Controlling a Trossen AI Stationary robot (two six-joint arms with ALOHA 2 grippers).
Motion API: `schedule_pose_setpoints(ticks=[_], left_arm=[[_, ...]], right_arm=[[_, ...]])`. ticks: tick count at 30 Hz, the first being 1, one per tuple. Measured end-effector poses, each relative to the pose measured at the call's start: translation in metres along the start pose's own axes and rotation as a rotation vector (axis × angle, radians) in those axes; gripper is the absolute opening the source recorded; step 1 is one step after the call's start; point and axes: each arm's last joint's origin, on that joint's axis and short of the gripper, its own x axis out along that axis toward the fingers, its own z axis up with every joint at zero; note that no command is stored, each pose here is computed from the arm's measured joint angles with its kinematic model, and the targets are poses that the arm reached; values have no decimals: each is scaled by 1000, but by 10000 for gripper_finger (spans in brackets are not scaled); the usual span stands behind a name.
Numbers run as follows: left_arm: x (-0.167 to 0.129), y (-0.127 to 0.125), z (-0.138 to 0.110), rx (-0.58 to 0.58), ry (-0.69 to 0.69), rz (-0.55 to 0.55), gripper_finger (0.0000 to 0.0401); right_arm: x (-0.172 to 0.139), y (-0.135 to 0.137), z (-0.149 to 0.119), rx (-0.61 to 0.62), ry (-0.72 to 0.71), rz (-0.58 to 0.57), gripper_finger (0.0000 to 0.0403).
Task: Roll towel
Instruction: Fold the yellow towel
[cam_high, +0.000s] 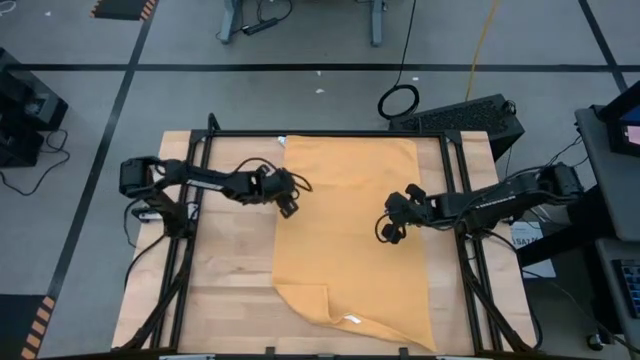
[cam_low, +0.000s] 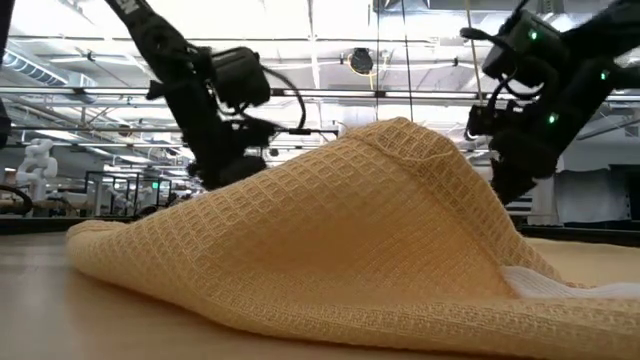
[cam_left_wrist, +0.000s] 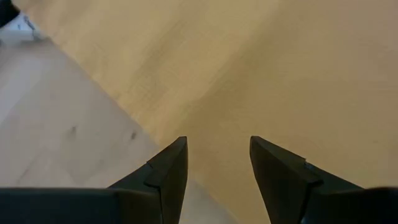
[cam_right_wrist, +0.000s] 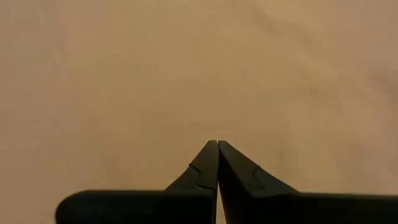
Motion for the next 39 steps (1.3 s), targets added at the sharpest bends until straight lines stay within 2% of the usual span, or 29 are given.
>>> schedule_pose_setpoints(ticks=[3,5,9,13,19,22,26,30,36,39], left_arm=[[-2,-3,4,-36,-7,-65,178],[-9,-14,10,-59,-49,-186,178],[-39,-61,16,-34,-217,-468,178],[-69,-108,-1,58,-307,-621,178],[-102,-147,-32,83,-331,-667,179],[-110,-160,-47,102,-320,-694,195],[-107,-173,-60,121,-345,-679,245],[-95,-180,-65,142,-307,-669,286],[-91,-195,-64,200,-212,-715,292],[-88,-201,-68,252,-129,-694,282]], right_arm=[[6,5,-6,43,-68,58,0],[6,10,-10,65,-110,106,0],[-2,23,-10,111,-174,199,5],[-10,37,-12,134,-214,291,15],[-20,54,-14,123,-268,407,32],[-25,62,-16,117,-291,460,41],[-31,68,-16,118,-326,513,50],[-34,71,-15,111,-356,537,55],[-37,73,-17,95,-387,514,57],[-37,73,-17,70,-392,510,57]])
